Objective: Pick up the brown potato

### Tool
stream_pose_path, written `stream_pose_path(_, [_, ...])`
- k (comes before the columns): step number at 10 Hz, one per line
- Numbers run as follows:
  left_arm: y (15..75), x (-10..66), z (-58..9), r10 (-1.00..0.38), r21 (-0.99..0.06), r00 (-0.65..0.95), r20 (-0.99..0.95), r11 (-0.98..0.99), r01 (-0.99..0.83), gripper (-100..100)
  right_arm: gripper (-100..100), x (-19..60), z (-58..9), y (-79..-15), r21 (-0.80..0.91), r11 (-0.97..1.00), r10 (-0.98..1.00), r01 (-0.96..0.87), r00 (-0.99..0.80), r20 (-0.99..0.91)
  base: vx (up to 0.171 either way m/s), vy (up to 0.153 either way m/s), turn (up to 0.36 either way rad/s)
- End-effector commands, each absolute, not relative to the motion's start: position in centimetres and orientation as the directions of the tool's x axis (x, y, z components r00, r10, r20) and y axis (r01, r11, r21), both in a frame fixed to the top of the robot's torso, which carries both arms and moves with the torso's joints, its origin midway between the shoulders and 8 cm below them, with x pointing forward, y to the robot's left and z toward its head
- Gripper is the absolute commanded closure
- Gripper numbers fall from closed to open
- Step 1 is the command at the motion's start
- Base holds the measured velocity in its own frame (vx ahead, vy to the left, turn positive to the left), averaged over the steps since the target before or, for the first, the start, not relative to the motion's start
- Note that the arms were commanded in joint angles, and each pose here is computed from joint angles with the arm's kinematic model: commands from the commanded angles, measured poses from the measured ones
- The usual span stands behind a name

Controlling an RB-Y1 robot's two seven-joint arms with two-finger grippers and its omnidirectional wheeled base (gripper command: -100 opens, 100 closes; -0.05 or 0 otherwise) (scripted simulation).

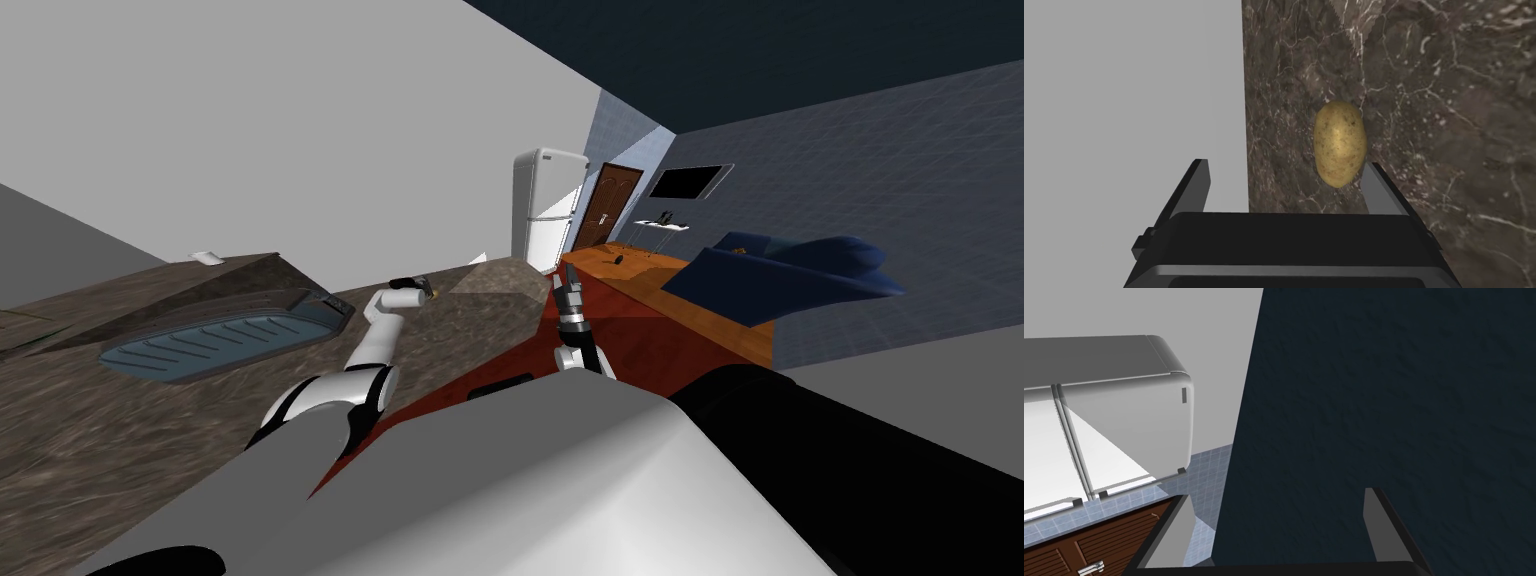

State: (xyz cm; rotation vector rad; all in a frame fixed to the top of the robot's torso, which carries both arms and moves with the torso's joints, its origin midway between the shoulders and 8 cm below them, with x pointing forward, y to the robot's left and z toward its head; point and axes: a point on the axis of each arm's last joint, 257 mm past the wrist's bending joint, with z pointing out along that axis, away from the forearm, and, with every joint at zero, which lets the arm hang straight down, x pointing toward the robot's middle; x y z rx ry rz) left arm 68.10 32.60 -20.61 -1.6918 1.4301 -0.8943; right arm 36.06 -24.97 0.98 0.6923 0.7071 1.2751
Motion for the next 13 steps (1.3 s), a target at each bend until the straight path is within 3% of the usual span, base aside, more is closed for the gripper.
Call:
stream_pose_path(1, [33.4, 67.7, -21.7, -0.983, -0.845, 0.171, 0.06, -0.141, -0.515, -100, 0, 36.1, 1.0, -25.0, 0.79, 0.157, 0.985, -0.593, 0.149, -0.084, 0.044, -0.023, -0.01])
stream_pose_path(13, [39.3, 61.9, -30.0, -0.871, -0.591, 0.478, 0.116, -0.447, -0.671, -100, 0, 36.1, 1.0, -25.0, 0.79, 0.157, 0.985, -0.593, 0.149, -0.084, 0.077, -0.005, -0.027])
